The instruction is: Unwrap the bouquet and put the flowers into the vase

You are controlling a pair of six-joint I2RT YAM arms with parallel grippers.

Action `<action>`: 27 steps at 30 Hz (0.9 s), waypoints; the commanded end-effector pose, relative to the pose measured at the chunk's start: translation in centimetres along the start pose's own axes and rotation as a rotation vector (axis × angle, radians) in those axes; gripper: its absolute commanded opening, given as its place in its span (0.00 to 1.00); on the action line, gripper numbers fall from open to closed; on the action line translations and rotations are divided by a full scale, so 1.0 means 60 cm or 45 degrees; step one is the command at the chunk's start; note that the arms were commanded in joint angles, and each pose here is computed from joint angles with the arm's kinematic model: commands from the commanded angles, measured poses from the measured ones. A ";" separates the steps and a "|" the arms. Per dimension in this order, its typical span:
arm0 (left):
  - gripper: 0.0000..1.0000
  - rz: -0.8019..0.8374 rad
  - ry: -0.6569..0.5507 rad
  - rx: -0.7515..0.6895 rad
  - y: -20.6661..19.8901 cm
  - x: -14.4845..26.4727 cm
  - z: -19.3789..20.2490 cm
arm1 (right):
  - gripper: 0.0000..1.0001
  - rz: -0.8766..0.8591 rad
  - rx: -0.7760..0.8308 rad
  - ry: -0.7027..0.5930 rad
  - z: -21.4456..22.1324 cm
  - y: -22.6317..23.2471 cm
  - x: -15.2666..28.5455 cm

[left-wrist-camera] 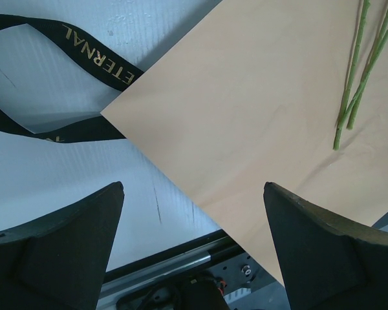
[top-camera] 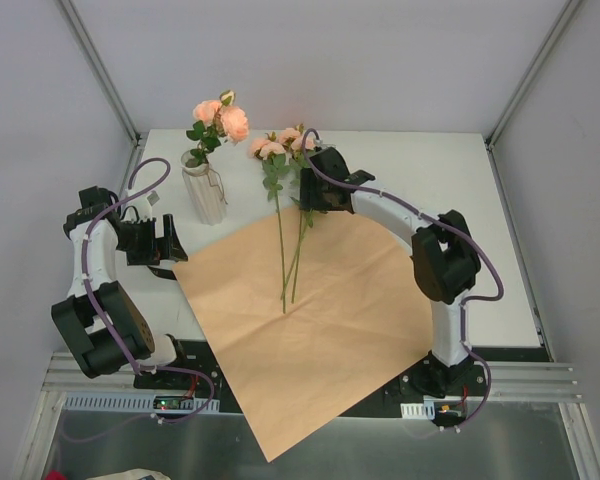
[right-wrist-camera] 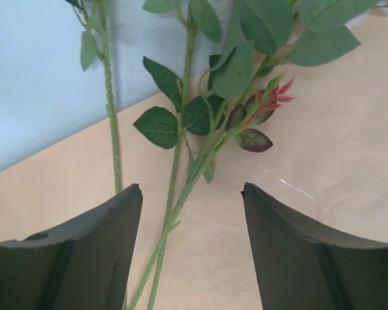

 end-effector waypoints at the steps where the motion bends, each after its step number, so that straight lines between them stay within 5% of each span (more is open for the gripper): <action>1: 0.89 0.015 -0.019 -0.035 -0.005 0.010 0.001 | 0.66 0.048 -0.090 0.028 -0.009 -0.008 -0.014; 16: 0.89 -0.005 -0.034 -0.049 -0.005 0.015 0.000 | 0.61 0.152 -0.196 0.116 0.007 -0.037 -0.097; 27: 0.89 -0.019 -0.048 -0.069 -0.006 0.021 0.000 | 0.43 0.133 -0.349 0.054 0.004 -0.035 -0.121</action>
Point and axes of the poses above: each gripper's point midway between its finger pads, its own x axis back along the fingers, its own y axis along the line the jaws close on, z = x × y, the point moved 6 cm from there along x, back along the fingers, and after that the axes turned 11 degrees about x, right-handed, at the moved point
